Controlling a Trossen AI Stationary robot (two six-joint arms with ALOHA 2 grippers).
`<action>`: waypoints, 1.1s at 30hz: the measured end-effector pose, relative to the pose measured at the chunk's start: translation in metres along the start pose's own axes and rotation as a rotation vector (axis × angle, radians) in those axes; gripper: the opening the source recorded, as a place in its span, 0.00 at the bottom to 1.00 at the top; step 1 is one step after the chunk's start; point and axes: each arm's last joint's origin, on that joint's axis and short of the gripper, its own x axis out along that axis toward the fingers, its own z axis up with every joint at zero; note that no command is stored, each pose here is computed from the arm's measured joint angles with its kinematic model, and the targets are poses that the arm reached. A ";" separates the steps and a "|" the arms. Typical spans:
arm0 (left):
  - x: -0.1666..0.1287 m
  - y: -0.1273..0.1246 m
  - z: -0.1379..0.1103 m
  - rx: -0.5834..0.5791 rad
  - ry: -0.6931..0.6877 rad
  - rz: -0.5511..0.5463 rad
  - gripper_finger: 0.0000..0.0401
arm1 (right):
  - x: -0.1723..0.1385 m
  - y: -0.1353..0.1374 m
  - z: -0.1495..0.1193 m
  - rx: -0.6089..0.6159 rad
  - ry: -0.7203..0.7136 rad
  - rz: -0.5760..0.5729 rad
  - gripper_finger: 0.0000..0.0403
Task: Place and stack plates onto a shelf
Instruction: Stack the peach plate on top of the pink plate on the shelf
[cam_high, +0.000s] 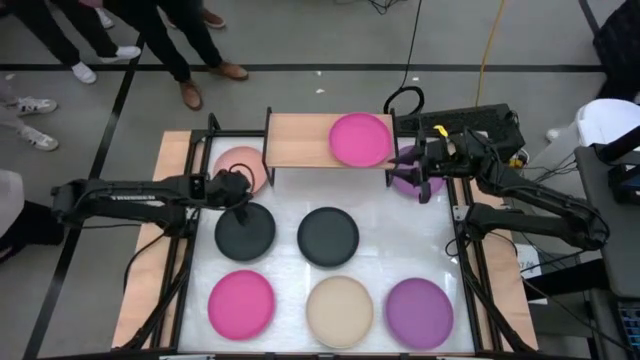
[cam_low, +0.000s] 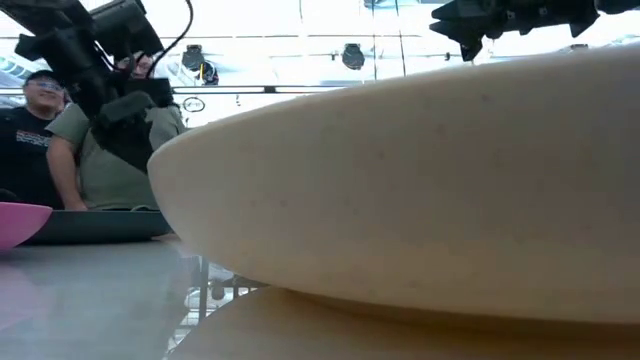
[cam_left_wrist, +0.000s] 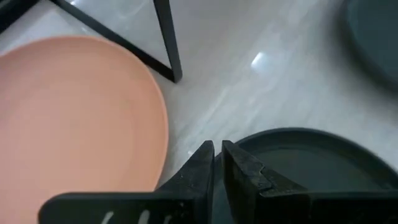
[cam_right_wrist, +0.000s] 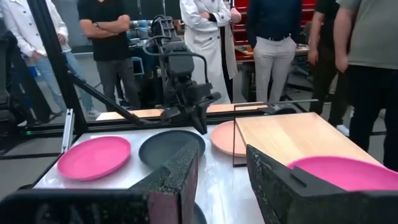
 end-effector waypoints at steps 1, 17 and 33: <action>0.003 0.000 0.000 0.001 0.011 0.005 0.11 | 0.001 0.000 0.000 -0.001 -0.001 0.002 0.29; 0.044 0.016 0.002 -0.116 0.143 0.206 0.45 | 0.002 -0.001 0.000 -0.020 -0.002 -0.004 0.29; 0.065 0.024 -0.003 -0.130 0.236 0.255 0.18 | 0.002 -0.001 -0.001 -0.015 0.005 -0.004 0.29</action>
